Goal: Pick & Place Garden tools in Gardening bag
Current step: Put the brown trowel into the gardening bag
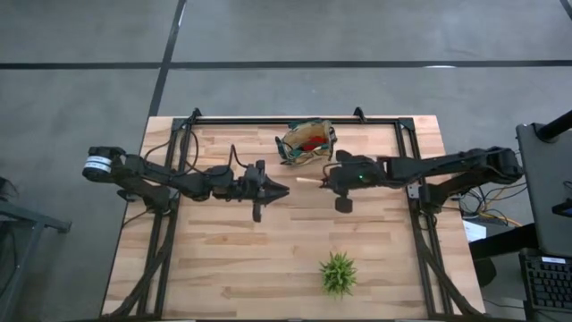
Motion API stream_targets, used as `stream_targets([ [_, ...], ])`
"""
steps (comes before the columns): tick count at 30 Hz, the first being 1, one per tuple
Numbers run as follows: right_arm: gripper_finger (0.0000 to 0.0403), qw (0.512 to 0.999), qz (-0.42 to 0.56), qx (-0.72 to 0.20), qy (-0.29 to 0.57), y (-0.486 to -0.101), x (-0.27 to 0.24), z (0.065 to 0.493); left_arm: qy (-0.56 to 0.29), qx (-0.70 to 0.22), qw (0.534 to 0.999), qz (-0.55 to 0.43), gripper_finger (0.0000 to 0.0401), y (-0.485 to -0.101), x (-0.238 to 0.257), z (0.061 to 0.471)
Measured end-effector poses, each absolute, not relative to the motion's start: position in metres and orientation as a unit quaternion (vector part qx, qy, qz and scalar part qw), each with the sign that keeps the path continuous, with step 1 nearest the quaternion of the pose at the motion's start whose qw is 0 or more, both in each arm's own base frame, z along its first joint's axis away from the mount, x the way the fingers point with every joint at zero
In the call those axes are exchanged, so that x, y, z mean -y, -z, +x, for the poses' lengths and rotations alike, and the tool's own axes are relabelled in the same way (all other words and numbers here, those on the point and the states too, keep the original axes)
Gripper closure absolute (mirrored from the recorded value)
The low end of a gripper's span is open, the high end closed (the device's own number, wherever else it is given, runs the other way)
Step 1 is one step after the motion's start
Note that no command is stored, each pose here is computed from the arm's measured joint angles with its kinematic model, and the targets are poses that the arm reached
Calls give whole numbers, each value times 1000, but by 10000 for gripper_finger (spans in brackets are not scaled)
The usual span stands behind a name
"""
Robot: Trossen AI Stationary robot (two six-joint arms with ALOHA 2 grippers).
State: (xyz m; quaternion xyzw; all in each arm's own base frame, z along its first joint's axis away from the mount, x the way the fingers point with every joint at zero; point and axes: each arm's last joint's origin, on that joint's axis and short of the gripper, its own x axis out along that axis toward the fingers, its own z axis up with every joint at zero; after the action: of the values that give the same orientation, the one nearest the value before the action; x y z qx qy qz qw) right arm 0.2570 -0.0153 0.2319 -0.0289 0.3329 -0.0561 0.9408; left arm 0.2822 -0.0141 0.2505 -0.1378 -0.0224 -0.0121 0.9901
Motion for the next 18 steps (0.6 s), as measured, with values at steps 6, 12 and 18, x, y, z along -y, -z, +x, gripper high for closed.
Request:
stream_targets([
  [6,361,924,-147,-348,57,-234,-7,252,-15,21,984,-176,310,-252,12,284],
  [12,361,881,-283,-370,79,-235,-37,253,-24,-35,972,-229,239,-252,14,288],
  [18,361,828,-401,-388,66,-235,-67,261,-15,-57,956,-288,185,-245,18,297],
])
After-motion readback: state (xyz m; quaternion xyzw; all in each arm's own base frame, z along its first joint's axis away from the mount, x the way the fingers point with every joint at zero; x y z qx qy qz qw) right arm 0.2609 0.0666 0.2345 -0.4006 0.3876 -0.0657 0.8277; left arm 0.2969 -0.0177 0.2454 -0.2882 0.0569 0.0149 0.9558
